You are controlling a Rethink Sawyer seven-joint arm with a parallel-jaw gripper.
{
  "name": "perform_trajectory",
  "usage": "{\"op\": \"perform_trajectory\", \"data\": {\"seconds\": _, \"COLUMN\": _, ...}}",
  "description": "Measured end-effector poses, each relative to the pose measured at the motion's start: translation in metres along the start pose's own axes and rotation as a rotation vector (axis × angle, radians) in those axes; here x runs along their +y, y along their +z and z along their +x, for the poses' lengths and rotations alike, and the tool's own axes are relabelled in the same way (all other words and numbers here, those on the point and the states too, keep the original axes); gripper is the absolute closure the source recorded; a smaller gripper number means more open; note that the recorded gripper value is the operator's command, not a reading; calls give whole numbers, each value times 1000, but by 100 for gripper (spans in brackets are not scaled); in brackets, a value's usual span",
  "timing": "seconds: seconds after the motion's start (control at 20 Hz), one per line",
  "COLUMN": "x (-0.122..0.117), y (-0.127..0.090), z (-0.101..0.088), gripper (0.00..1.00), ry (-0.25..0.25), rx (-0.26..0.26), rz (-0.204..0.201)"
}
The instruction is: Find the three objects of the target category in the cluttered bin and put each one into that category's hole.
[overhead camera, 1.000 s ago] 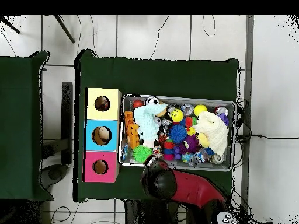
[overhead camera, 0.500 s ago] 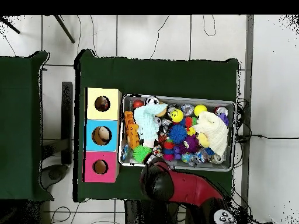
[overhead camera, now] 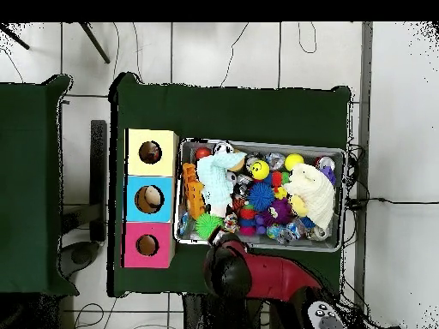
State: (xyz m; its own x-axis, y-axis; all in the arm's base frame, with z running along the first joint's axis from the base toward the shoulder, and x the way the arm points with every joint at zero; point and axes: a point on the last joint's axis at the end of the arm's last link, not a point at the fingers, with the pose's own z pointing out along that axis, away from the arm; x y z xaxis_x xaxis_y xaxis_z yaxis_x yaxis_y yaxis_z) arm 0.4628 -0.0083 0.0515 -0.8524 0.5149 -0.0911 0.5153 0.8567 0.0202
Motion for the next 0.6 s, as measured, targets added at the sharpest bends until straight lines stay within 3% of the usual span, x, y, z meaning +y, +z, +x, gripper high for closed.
{"op": "perform_trajectory", "data": {"seconds": 0.6, "x": -7, "y": 29, "z": 29, "gripper": 0, "ry": -45, "rx": 57, "rz": 2}}
